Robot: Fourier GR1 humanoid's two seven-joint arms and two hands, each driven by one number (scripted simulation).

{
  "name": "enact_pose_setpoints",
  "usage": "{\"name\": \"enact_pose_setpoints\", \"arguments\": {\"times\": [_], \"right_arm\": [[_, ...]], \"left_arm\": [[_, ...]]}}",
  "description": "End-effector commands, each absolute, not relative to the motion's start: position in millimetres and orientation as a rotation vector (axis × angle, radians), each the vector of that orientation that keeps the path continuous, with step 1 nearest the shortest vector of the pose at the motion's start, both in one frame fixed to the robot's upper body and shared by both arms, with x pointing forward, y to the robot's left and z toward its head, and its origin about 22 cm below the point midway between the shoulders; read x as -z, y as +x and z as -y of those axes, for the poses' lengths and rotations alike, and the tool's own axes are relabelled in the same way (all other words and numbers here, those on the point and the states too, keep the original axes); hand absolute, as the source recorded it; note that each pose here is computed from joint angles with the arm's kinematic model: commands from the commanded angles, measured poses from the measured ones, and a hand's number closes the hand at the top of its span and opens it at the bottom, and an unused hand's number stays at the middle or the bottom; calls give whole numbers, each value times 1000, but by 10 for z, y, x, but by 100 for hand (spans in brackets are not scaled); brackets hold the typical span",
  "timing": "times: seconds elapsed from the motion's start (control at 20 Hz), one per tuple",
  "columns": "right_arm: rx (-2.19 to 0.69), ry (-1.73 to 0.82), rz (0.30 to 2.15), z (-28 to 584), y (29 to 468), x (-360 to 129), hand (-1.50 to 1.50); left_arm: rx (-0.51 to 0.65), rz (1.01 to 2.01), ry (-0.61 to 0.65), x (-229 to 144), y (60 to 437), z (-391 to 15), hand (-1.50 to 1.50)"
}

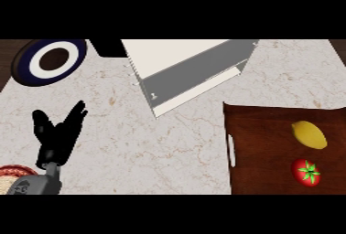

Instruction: Pick the tomato from the tray and place it in the tiered shelf

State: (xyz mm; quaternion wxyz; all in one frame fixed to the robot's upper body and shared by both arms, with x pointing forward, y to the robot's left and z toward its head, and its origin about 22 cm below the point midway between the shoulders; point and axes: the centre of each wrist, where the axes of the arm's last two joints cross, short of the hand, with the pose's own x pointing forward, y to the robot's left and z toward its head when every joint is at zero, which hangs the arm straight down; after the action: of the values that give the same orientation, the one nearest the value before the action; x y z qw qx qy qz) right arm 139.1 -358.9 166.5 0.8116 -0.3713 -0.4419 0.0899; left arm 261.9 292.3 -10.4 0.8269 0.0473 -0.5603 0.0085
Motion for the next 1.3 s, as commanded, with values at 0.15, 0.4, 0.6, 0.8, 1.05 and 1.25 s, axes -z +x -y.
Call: {"name": "enact_pose_setpoints", "arguments": {"times": [0.15,0.4,0.6,0.8,1.05,1.25], "right_arm": [[-260,-809,813,3331,1713,-1604,-150],[-326,-817,719,3160,1682,-1589,-150],[-274,-853,717,3064,1684,-1388,-150],[-287,-882,690,3021,1738,-1304,-150],[-281,-883,692,2981,1936,-1047,-150],[-300,-882,645,3072,1861,-826,-150]], "left_arm": [[-21,1120,68,264,2597,-2900,0],[-32,1112,88,234,2566,-2933,0],[-25,1108,72,223,2482,-2905,0],[-55,1128,104,173,2543,-2880,0],[-23,1118,101,226,2474,-3076,0],[-35,1106,105,267,2493,-2931,0]]}}
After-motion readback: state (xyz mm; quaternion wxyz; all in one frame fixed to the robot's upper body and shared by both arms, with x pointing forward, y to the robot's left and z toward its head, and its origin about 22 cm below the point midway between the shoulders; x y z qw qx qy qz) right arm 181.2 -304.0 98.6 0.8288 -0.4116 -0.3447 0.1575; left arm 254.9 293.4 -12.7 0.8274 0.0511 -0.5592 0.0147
